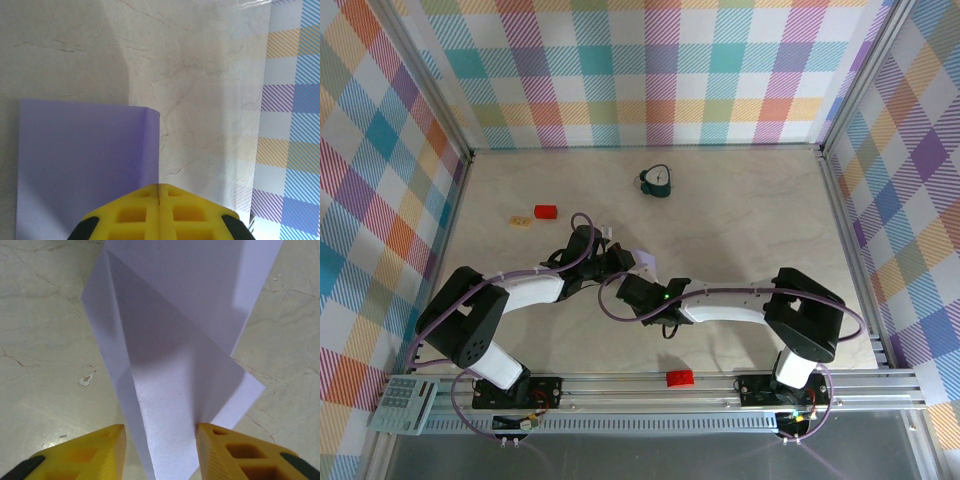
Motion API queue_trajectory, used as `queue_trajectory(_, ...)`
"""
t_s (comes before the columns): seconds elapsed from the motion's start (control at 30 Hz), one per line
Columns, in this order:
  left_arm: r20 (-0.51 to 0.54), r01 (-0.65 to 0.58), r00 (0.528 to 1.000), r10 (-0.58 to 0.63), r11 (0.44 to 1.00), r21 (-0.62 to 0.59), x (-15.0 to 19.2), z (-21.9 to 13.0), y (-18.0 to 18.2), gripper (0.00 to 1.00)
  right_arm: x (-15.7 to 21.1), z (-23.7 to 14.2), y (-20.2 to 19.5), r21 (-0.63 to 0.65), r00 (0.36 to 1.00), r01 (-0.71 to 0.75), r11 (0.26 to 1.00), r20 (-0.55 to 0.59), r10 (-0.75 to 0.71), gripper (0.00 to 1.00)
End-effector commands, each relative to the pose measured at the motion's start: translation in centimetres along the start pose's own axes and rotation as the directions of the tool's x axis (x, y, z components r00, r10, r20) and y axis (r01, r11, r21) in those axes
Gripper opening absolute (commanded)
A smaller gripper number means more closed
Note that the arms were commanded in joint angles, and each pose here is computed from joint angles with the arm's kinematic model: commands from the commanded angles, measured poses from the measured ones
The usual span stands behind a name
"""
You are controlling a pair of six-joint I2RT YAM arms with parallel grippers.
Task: Fold a paper plane with a square sheet of paper (fold left side to right side)
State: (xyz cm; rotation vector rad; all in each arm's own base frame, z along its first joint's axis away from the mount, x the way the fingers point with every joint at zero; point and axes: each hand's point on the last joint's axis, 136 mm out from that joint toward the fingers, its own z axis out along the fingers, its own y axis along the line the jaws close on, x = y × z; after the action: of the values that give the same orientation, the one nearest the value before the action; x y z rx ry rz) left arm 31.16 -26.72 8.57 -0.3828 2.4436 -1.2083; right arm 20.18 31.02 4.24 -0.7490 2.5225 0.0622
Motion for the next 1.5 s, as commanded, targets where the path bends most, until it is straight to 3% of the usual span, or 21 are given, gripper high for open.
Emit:
queue_trajectory(0.0, -0.011, -0.008, 1.0, 0.007, 1.0, -0.006, 0.5, 0.1, -0.1, 0.03, -0.6, 0.0, 0.3, 0.009, 1.0, 0.007, 1.0, 0.014, -0.008, 0.36)
queue_trajectory(0.23, -0.007, -0.023, 1.0, 0.023, 1.0, -0.013, 0.4, -0.2, -0.1, 0.06, -0.1, 0.3, 0.0, 0.021, 1.0, 0.002, 1.0, -0.001, -0.002, 0.18)
queue_trajectory(0.37, -0.003, -0.045, 0.999, 0.045, 0.999, -0.02, 0.3, -0.6, -0.2, 0.11, 0.1, 0.3, -0.2, 0.025, 1.0, -0.006, 1.0, -0.007, 0.006, 0.05)
queue_trajectory(0.43, -0.003, -0.06, 0.998, 0.06, 0.998, -0.017, 0.2, -1.1, -0.4, 0.18, 0.3, 0.4, -0.3, 0.009, 1.0, -0.011, 1.0, -0.019, 0.011, 0.0)
queue_trajectory(0.57, -0.003, -0.084, 0.996, 0.084, 0.996, 0.008, -0.9, -2.9, -0.6, 0.27, 0.5, 0.3, -0.4, -0.046, 0.999, -0.03, 0.998, -0.035, 0.028, 0.0)
queue_trajectory(0.77, 0.089, -0.098, 0.991, 0.101, 0.995, -0.032, -4.3, -8.6, 0.9, 0.4, 0.1, -0.4, 0.0, -0.189, 0.998, -0.066, 0.98, -0.034, 0.061, 0.0)
queue_trajectory(0.9, 0.09, -0.126, 0.988, 0.126, 0.992, -0.01, -4.6, -10.6, 0.9, 0.42, -0.2, -0.8, 0.3, -0.327, 0.993, -0.12, 0.937, -0.031, 0.116, 0.0)
queue_trajectory(1.13, -0.02, -0.136, 0.99, 0.138, 0.988, 0.074, -2.3, -9.2, 0.7, 0.42, 0.0, -0.8, 0.4, -0.553, 0.974, -0.221, 0.803, -0.093, 0.205, 0.0)
queue_trajectory(1.47, -0.121, -0.157, 0.979, 0.164, 0.986, 0.064, 1.1, -6.4, 0.9, 0.42, 0.4, 0.2, 0.7, -0.617, 0.961, -0.276, 0.737, -0.154, 0.23, 0.0)
